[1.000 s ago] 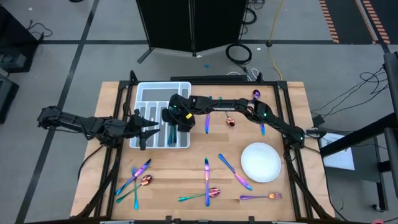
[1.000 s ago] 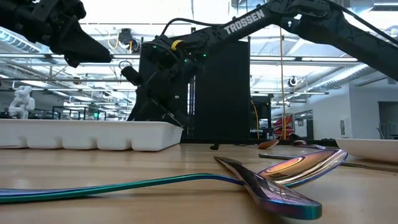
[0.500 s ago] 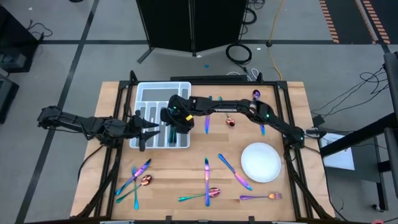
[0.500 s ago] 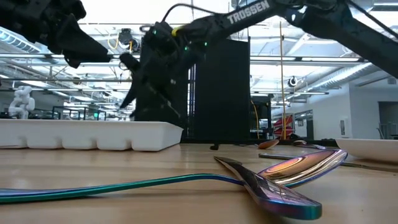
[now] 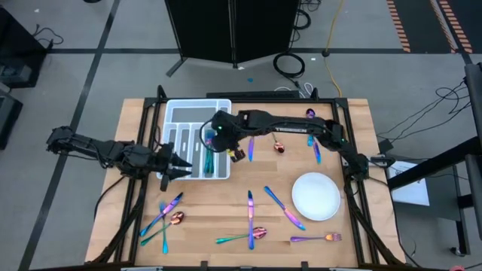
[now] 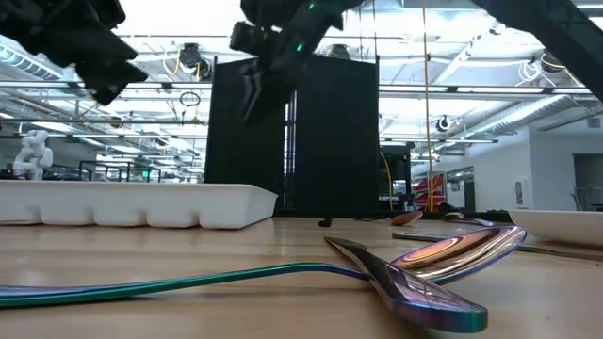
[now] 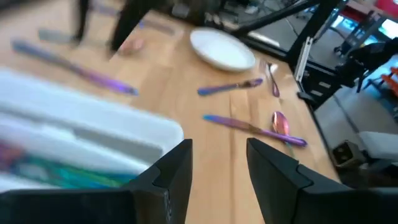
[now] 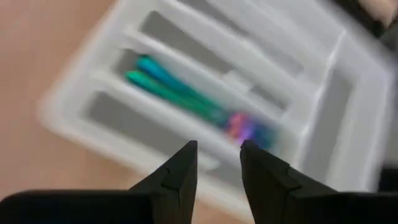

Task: Sort silverware
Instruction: Put the iridescent fork into the white silverware tray

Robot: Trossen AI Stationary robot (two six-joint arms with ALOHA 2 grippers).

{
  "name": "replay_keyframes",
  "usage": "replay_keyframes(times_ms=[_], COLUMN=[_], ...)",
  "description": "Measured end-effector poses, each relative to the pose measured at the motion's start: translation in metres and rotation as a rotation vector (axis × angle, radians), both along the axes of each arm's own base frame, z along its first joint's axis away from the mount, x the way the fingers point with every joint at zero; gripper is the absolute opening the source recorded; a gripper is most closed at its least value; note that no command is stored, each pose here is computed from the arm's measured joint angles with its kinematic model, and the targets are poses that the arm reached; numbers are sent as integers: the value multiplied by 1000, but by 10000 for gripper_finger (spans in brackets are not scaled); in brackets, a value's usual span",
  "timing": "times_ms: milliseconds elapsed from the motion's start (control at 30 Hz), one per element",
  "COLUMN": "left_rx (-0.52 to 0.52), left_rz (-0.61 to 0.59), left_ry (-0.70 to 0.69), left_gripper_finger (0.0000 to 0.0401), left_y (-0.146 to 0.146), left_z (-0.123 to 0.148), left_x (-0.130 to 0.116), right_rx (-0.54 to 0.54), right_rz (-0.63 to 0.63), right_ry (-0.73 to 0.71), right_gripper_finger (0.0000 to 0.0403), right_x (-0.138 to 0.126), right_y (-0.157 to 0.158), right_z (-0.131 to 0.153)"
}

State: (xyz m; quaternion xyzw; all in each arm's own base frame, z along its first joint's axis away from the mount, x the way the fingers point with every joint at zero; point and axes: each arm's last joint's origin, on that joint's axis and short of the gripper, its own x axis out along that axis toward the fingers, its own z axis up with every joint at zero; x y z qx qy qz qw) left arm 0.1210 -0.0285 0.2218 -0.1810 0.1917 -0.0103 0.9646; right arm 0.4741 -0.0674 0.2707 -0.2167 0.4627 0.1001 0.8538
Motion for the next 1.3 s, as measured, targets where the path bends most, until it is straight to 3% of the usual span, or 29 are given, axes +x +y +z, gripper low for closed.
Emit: replay_keyframes(times_ms=[100, 200, 333, 500, 600, 700, 833, 967, 1167, 1300], left_rx=[-143, -276, -399, -420, -354, -223, 27, 236, 347, 426], left_rz=[24, -2, -110, -353, -429, -522, -692, -894, -1054, -1130], left_ry=[103, 216, 325, 497, 582, 611, 641, 700, 889, 925], left_gripper_finger=[152, 152, 152, 152, 152, 152, 152, 152, 152, 152], left_y=[-3, -10, -24, -47, -59, -72, -90, -113, -135, -143], left_z=[-8, -15, -19, -25, -21, -13, -9, -15, -44, -60], left_x=[-4, -6, -5, -3, 0, 7, 19, 26, 25, 25], right_rx=[201, 373, 394, 387, 395, 406, 400, 401, 403, 403], right_rz=[-108, -121, 6, 95, 127, 162, 200, 185, 163, 165], right_ry=[114, 203, 264, 247, 171, 87, 35, 75, 125, 124], right_gripper_finger=[107, 107, 107, 107, 107, 107, 107, 107, 107, 107], right_x=[-11, -13, -15, -16, -11, -6, -3, -6, -10, -10], right_y=[14, 38, 81, 125, 142, 155, 162, 161, 160, 160], right_z=[-2, -16, -46, -72, -72, -68, -65, -67, -70, -70])
